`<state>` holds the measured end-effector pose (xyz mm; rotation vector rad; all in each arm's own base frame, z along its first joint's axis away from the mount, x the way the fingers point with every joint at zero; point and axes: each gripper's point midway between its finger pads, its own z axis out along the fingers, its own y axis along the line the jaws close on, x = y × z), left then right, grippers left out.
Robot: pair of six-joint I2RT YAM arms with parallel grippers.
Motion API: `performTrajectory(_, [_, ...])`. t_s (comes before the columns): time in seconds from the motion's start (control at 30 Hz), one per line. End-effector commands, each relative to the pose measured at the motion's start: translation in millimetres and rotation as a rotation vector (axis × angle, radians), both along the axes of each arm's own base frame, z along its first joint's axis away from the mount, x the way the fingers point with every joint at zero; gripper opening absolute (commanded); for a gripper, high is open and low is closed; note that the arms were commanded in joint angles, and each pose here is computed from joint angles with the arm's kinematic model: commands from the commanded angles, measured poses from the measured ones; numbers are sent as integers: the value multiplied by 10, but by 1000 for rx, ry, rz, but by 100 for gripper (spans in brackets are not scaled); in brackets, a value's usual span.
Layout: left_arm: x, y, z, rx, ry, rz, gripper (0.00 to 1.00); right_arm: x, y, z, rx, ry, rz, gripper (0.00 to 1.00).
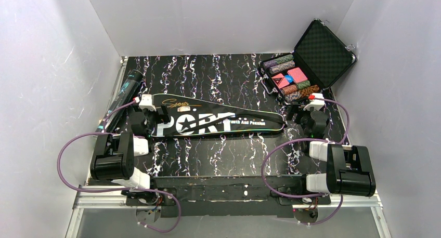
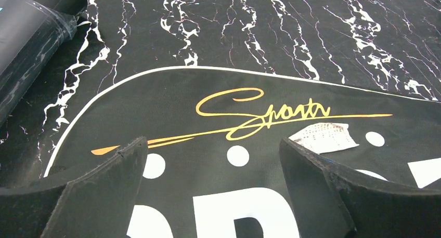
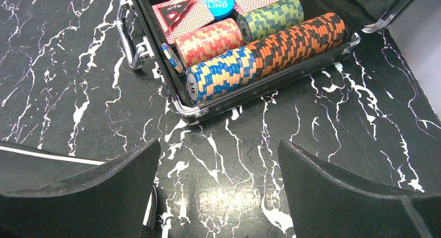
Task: Pack up the badminton gear
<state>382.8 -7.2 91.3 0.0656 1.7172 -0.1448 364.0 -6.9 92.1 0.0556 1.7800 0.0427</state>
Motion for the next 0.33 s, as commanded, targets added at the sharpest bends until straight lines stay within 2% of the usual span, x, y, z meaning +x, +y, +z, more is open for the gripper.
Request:
performTrajectory(0.0, [15,19,55,11,-15,13,98,43,-1,122,3,-42,2,92])
performTrajectory(0.3, [23,14,52,22,-12,33,98,41,1,119,4,-42,3,92])
